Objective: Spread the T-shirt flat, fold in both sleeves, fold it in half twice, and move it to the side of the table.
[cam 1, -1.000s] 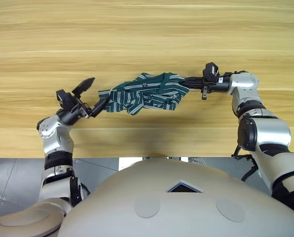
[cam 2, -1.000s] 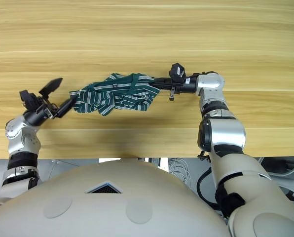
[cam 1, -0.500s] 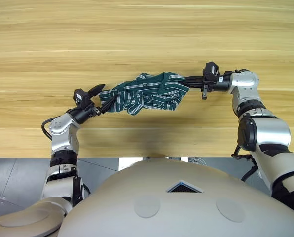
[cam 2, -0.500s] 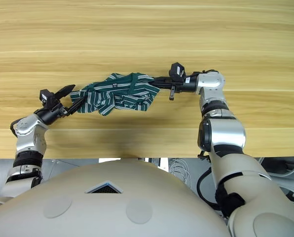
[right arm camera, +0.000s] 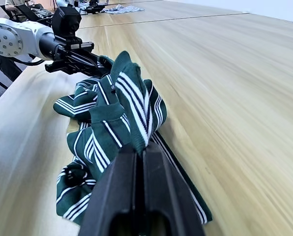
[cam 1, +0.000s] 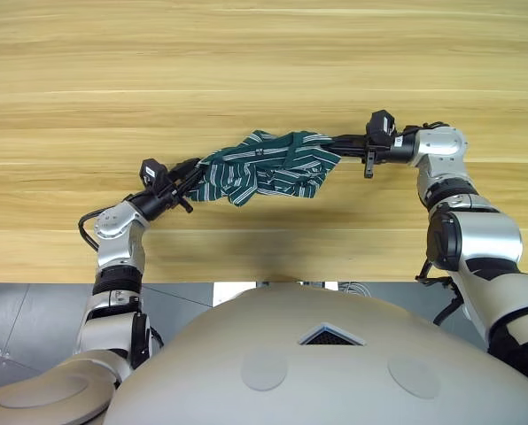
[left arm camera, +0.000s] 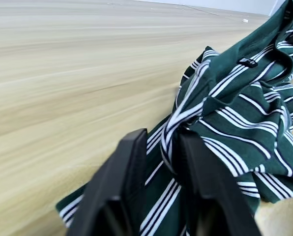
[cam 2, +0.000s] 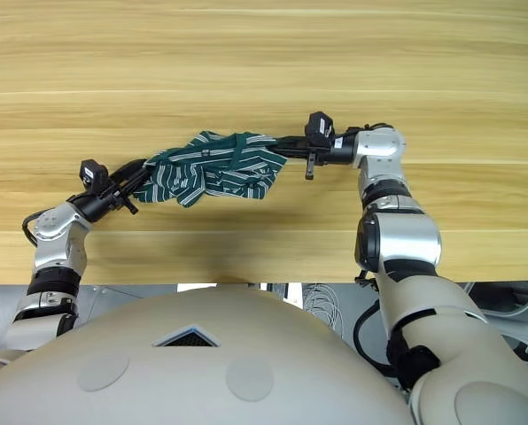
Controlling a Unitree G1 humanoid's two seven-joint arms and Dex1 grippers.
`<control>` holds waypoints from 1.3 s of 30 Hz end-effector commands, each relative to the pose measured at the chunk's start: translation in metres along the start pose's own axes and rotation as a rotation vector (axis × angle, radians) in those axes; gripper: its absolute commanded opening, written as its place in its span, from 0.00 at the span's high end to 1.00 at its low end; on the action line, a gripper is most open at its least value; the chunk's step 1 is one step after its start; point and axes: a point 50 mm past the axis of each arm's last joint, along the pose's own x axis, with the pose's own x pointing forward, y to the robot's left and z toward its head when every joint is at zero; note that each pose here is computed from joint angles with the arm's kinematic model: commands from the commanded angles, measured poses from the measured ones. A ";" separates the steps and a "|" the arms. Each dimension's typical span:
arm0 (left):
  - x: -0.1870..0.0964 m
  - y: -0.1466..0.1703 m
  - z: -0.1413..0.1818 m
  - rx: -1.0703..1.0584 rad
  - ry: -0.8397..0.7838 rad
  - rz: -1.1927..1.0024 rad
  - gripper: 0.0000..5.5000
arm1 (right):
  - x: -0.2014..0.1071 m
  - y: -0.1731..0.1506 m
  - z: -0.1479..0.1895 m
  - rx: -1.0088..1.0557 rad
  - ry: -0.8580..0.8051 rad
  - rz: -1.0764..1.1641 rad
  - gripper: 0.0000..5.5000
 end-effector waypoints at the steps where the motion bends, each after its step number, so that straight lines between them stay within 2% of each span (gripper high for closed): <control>1: 0.003 -0.001 0.004 0.014 -0.023 -0.018 0.96 | -0.001 -0.003 0.006 -0.032 -0.018 -0.003 1.00; 2: 0.003 -0.002 0.005 0.012 -0.033 -0.028 0.99 | 0.000 -0.003 0.006 -0.034 -0.020 -0.001 1.00; 7: 0.004 -0.006 0.010 0.021 -0.077 -0.048 0.99 | 0.001 -0.004 0.009 -0.054 -0.032 -0.005 1.00; 10: 0.005 -0.001 0.027 0.063 -0.166 -0.019 0.99 | 0.002 -0.008 0.014 -0.085 -0.054 -0.044 1.00; 12: 0.013 0.008 0.051 0.092 -0.283 0.021 0.99 | 0.004 -0.014 0.022 -0.109 -0.079 -0.091 1.00; 14: 0.033 0.020 0.089 0.155 -0.404 0.046 0.99 | 0.006 -0.028 0.040 -0.163 -0.116 -0.171 1.00; 17: 0.064 0.043 0.166 0.251 -0.575 0.099 0.99 | 0.007 -0.059 0.093 -0.296 -0.204 -0.320 1.00; 20: 0.077 0.061 0.239 0.330 -0.683 0.174 0.99 | 0.005 -0.080 0.145 -0.441 -0.230 -0.424 1.00; 23: 0.076 0.058 0.279 0.426 -0.741 0.174 0.99 | 0.001 -0.087 0.181 -0.574 -0.254 -0.473 1.00; 25: 0.067 0.047 0.282 0.487 -0.752 0.143 0.99 | -0.008 -0.086 0.203 -0.647 -0.346 -0.508 1.00; 27: 0.057 0.036 0.269 0.510 -0.730 0.120 0.99 | -0.022 -0.082 0.216 -0.710 -0.434 -0.534 1.00; 32: 0.050 0.021 0.237 0.514 -0.582 0.091 0.99 | -0.043 -0.071 0.222 -0.759 -0.529 -0.565 1.00; 35: 0.056 0.025 0.235 0.511 -0.528 0.081 0.99 | -0.040 -0.072 0.231 -0.742 -0.564 -0.593 1.00; 39: 0.083 0.036 0.246 0.509 -0.460 0.076 0.99 | -0.021 -0.082 0.246 -0.717 -0.508 -0.615 1.00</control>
